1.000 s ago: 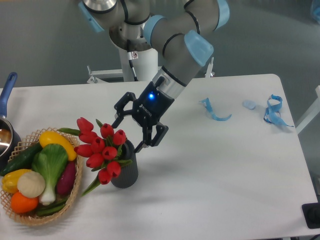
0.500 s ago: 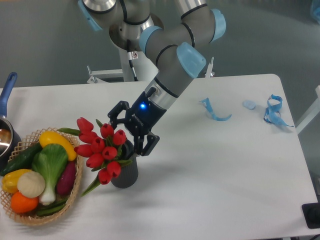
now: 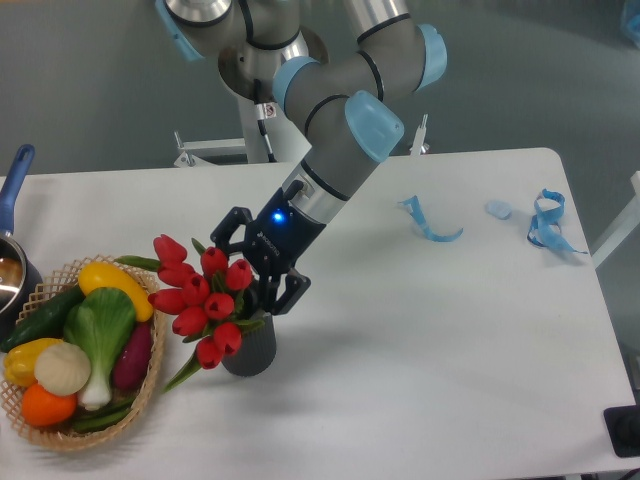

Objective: Pick up the flowers from the vase
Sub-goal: 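Close the gripper around the red tulip stems at the vase rim, then lift the tulip bunch up out of the grey vase and away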

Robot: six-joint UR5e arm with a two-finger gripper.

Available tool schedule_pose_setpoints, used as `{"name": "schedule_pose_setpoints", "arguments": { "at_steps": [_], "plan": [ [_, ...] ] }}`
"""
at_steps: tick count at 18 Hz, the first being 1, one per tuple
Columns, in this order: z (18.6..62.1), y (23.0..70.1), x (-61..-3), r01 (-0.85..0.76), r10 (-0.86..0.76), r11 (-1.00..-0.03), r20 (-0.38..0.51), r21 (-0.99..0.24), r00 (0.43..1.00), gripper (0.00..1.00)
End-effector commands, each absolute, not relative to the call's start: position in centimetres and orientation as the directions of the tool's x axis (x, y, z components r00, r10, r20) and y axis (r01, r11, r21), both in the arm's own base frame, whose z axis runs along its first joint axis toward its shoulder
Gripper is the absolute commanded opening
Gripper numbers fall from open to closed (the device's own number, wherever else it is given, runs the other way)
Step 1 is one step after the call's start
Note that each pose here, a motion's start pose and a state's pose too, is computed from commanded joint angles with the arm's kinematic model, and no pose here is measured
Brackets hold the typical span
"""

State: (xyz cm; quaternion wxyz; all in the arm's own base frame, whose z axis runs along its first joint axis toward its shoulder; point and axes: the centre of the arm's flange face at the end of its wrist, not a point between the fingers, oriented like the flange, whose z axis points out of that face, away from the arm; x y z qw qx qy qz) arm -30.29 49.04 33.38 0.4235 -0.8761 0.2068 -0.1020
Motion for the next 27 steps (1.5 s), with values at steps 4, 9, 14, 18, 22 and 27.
{"name": "schedule_pose_setpoints", "arguments": {
  "at_steps": [4,9,14,18,22,27],
  "plan": [
    [33.3,49.1,-30.3,-0.273,-0.448,-0.555,0.007,-0.786,0.894,0.34],
    [34.0,48.8,-30.5,-0.272,-0.442,-0.551,-0.001,-0.789,0.897,0.29],
    [35.8,48.7,-30.9,-0.215,-0.395,-0.562,0.031,-0.799,0.918,0.29],
    [38.1,48.2,-30.6,-0.175,-0.36,-0.56,0.047,-0.81,0.932,0.29],
    [40.6,48.0,-30.1,-0.119,-0.334,-0.532,0.079,-0.838,0.939,0.29],
    [43.4,47.5,-30.8,0.007,-0.266,-0.518,0.169,-0.856,0.949,0.29]
  ]
}}
